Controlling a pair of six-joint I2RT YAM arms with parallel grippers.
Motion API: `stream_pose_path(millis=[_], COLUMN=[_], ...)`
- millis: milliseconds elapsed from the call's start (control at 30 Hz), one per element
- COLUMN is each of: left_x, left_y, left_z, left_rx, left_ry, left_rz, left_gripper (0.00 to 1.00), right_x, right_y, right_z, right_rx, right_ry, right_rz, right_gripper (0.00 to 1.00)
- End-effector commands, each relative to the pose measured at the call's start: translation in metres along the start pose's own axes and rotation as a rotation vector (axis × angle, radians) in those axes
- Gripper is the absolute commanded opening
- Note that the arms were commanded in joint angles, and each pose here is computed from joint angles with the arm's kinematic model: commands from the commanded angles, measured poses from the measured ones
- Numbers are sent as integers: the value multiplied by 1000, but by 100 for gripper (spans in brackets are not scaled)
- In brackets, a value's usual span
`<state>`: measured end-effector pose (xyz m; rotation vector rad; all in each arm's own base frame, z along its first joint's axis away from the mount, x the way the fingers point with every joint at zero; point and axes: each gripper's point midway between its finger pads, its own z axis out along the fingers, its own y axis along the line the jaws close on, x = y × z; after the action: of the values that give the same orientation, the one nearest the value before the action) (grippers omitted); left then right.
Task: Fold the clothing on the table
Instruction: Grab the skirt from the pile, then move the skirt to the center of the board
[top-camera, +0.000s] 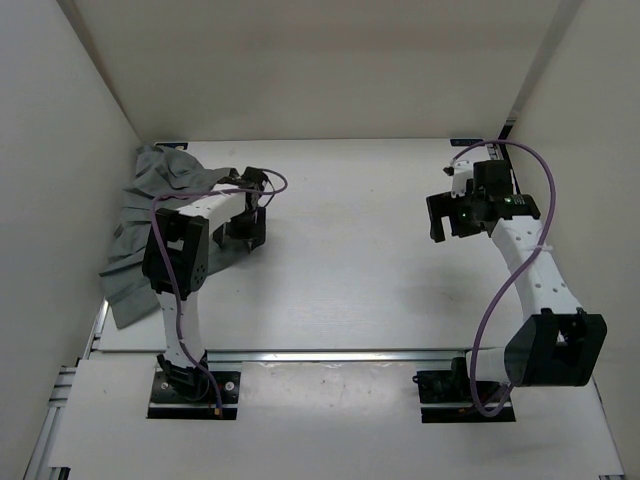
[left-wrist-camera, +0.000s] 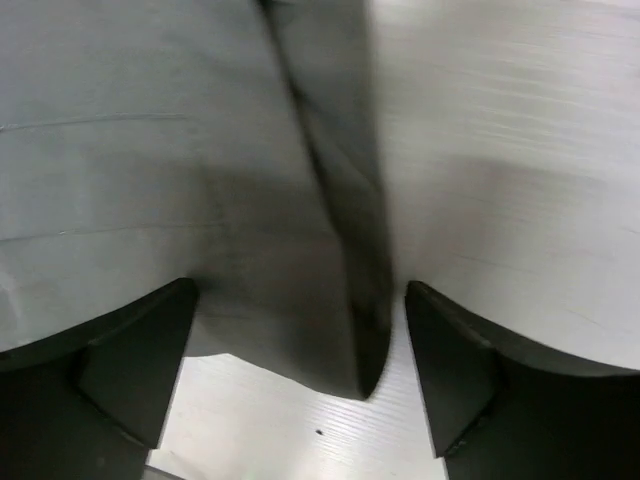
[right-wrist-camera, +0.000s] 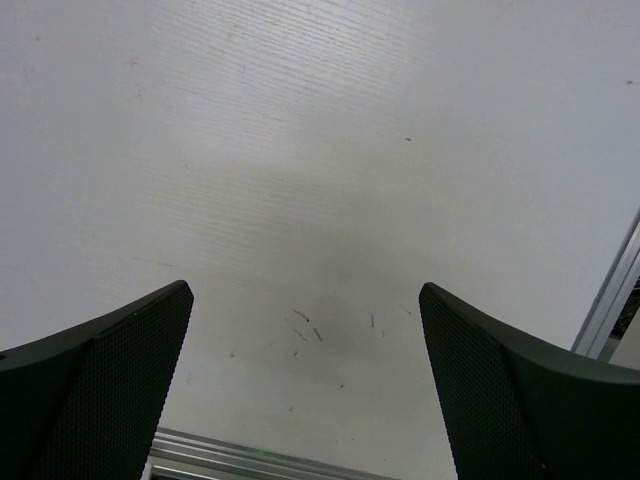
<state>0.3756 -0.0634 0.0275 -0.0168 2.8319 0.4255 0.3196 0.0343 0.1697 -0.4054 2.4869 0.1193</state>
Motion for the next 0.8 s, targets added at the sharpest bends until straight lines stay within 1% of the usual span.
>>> stream_pose_path(millis=[0, 33, 67, 100, 133, 167, 200, 233, 267, 300, 333, 367, 433, 467, 500, 533, 567, 600, 633, 667, 700, 733, 767], left_x=[3, 8, 7, 10, 15, 18, 18, 21, 19, 25, 27, 32, 58, 78, 94, 118, 129, 156, 183, 208, 213, 231, 243], left_y=[24, 24, 20, 19, 12, 6, -3, -21, -33, -61, -99, -119, -184, -212, -228, -250, -254, -262, -259, -243, -230, -202, -171], left_z=[2, 5, 6, 9, 10, 10, 10, 6, 5, -2, -15, -22, -50, -66, -72, -88, -90, -97, -99, -88, -90, -82, -77], left_rx=[-42, -29, -2, 17, 55, 74, 104, 131, 167, 224, 330, 390, 523, 595, 632, 691, 711, 720, 716, 682, 650, 583, 530], left_ry=[28, 40, 38, 46, 63, 69, 67, 59, 57, 61, 39, 35, 21, 20, 35, 38, 49, 66, 106, 161, 154, 194, 241], left_rz=[-70, -69, -62, -63, -45, -35, -20, 41, 72, 134, 202, 259, 408, 498, 550, 630, 670, 743, 797, 836, 861, 885, 879], left_gripper=[92, 80, 71, 43, 5, 0, 0, 0, 0, 0, 0, 0, 0, 0, 0, 0, 0, 0, 0, 0, 0, 0, 0], right_x=[2, 5, 4, 5, 5, 6, 5, 2, 3, 3, 2, 0, 0, 0, 3, 4, 4, 6, 6, 10, 11, 7, 9], right_y=[0, 0, -1, -3, -2, -3, -2, -5, -5, -5, -4, -5, -4, -7, -7, -6, -5, -6, -4, -3, -3, -1, -3], right_z=[-11, -9, -10, -10, -9, -8, -8, -6, -6, -3, -3, -3, -1, -1, 1, 3, 4, 5, 7, 10, 13, 11, 15], right_rx=[24, 24, 26, 31, 28, 31, 30, 36, 38, 33, 33, 34, 28, 32, 29, 28, 21, 22, 13, 6, -3, -10, -11], right_ry=[-17, -10, -11, -10, -8, -5, -7, -13, -7, -7, -11, -14, -10, -11, -4, -1, -1, 2, 3, 18, 23, 13, 21], right_rz=[-34, -28, -28, -23, -28, -28, -30, -30, -29, -24, -30, -28, -15, -13, -10, -14, -12, -9, -10, -8, 6, -3, 0], right_gripper=[99, 99, 99, 99, 99, 99, 99, 100, 99, 99, 99, 99, 99, 100, 99, 99, 100, 99, 99, 99, 99, 99, 99])
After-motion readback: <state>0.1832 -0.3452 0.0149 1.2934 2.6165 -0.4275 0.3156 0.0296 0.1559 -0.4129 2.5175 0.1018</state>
